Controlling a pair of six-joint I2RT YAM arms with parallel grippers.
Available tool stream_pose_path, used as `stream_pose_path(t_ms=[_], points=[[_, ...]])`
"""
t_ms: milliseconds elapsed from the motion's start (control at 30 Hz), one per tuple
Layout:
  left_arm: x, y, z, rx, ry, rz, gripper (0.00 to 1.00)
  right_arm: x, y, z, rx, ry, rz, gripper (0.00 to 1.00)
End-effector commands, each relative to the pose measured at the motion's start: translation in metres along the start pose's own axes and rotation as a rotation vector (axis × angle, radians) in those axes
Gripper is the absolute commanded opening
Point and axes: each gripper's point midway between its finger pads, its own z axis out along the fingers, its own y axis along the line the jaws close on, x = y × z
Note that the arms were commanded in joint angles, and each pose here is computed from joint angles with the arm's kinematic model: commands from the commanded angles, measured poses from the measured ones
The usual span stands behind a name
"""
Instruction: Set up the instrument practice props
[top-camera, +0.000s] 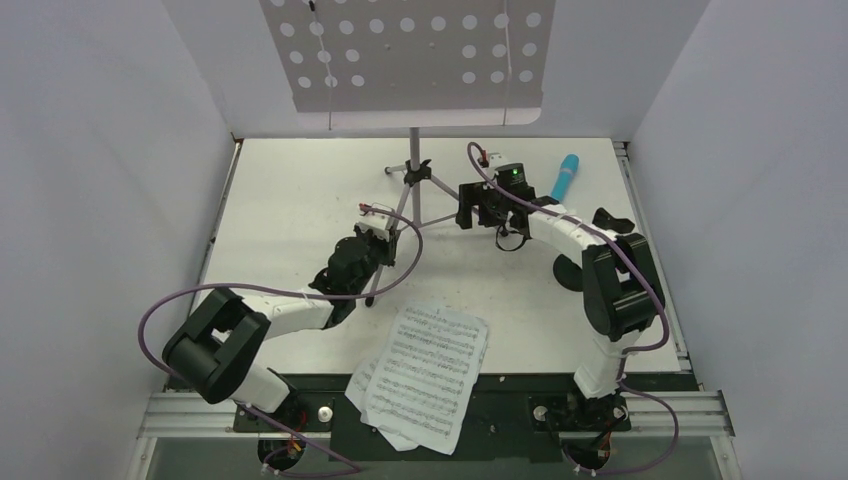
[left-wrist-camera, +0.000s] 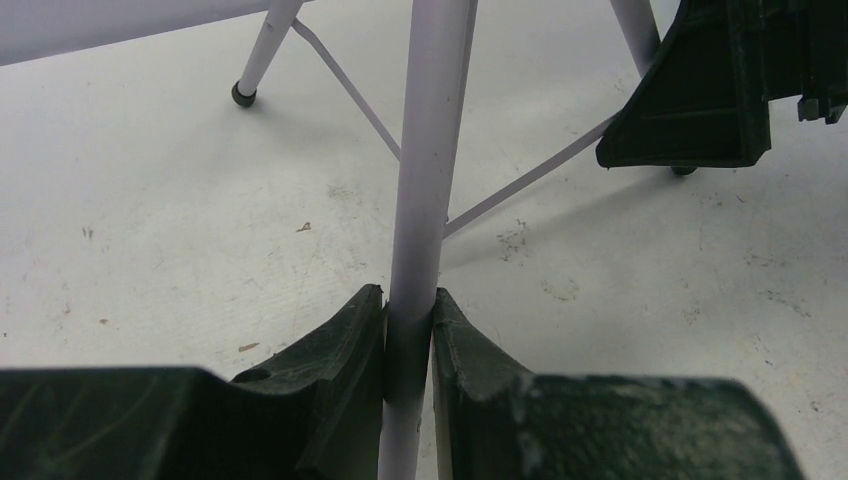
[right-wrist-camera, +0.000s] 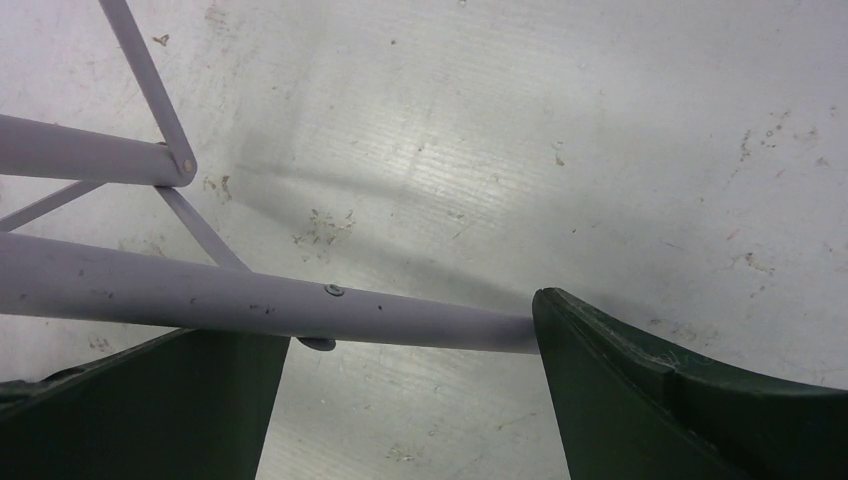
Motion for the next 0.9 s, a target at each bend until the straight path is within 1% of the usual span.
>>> stream_pose_path(t_ms=[0,133,267,400,433,500,700,767,800,867], points=[[-0.017,-0.009,0.01,0.006,-0.049,-0.069,0.0,-0.035,-0.036,0.004,0.142,-0.087,0.027,0.91],[-0.016,-0.009,0.014,0.005,-0.038,-0.054,0.0,-0.034,-0.039,0.01,0.159,-0.069,0.028,0.92],[-0.018,-0.01,0.015,0.008,-0.04,-0.049,0.0,-0.037,-0.048,0.007,0.207,-0.088,0.033,0.92],[-0.024,-0.014,0.015,0.032,-0.056,-0.043,0.0,-0.037,-0.045,0.004,0.197,-0.085,0.028,0.94],[-0.027,-0.015,0.014,0.038,-0.062,-0.043,0.01,-0.037,-0.044,0.001,0.193,-0.088,0.027,0.94],[-0.034,-0.017,0.014,0.053,-0.081,-0.041,0.11,-0.04,-0.041,-0.005,0.186,-0.103,0.025,0.95],[-0.062,-0.02,0.005,0.077,-0.161,-0.044,0.62,-0.053,-0.031,-0.041,0.167,-0.182,0.009,0.99],[-0.072,-0.018,0.001,0.073,-0.196,-0.046,0.72,-0.053,-0.028,-0.056,0.166,-0.214,0.005,1.0],[-0.078,-0.017,-0.002,0.071,-0.215,-0.047,0.77,-0.051,-0.029,-0.063,0.171,-0.225,0.006,0.96],[-0.086,-0.015,-0.009,0.067,-0.245,-0.052,0.84,-0.049,-0.028,-0.078,0.174,-0.253,0.008,0.94]])
